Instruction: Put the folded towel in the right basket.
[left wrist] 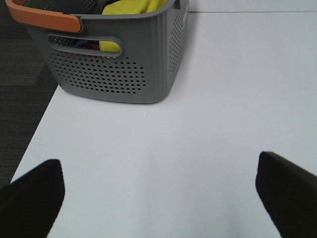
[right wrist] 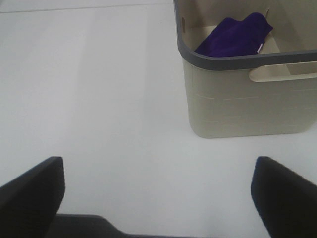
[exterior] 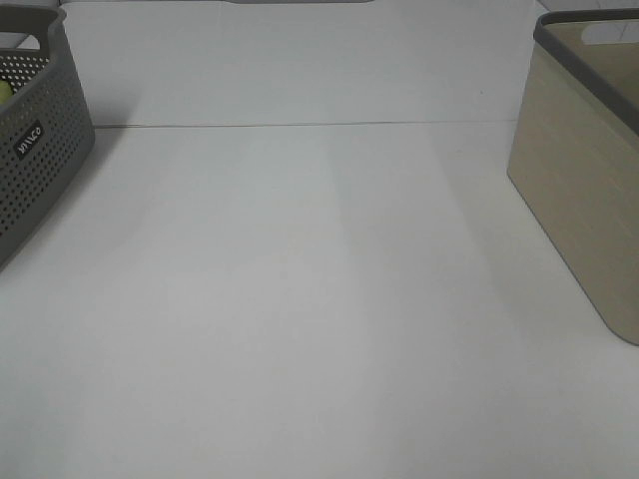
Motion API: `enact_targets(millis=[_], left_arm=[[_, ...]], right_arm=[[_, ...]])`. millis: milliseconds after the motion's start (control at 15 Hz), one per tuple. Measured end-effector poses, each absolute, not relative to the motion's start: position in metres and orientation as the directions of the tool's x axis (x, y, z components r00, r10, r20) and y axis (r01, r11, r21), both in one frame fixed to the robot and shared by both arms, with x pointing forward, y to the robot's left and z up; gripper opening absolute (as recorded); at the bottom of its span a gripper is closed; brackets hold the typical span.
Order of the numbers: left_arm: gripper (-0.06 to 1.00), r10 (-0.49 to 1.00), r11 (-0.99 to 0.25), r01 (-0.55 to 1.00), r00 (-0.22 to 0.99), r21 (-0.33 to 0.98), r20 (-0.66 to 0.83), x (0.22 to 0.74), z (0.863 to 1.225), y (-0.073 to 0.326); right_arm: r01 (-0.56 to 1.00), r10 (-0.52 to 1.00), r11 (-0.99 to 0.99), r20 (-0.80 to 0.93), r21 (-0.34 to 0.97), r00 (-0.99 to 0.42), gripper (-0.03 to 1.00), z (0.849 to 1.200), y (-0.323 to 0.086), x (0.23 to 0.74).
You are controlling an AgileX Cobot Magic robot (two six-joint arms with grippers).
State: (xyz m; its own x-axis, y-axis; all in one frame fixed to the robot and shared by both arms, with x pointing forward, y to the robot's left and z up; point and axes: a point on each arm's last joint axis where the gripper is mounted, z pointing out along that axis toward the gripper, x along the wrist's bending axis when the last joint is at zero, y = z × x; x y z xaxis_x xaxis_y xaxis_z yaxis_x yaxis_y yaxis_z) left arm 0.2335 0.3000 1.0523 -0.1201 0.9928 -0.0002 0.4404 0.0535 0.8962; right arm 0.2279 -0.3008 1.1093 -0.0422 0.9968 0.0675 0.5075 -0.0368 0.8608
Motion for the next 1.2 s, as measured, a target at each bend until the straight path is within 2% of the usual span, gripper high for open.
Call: enact_targets(millis=[200,467,1200], left_arm=[[0.99,0.993,0.054,0.44,-0.12,0.896,0.0,0.234,1.052,0.3],[0.99,0.993,0.054,0.44,-0.12,0.896,0.0,0.234,1.052,0.3],[0.99,0.993,0.054,0.44,-0.12,0.896,0.0,0.234,1.052,0.3]], right_arm=[[0.404,0.996,-0.037,0.065,0.914,-0.055,0.92,1.088,-0.302,0.212],[0.458,0.998,-0.018,0.047,0.889,-0.052,0.92,1.055,-0.301,0.231],[0.454,0.997,0.006,0.027,0.891,-0.066,0.92,1.053,-0.301,0.233]])
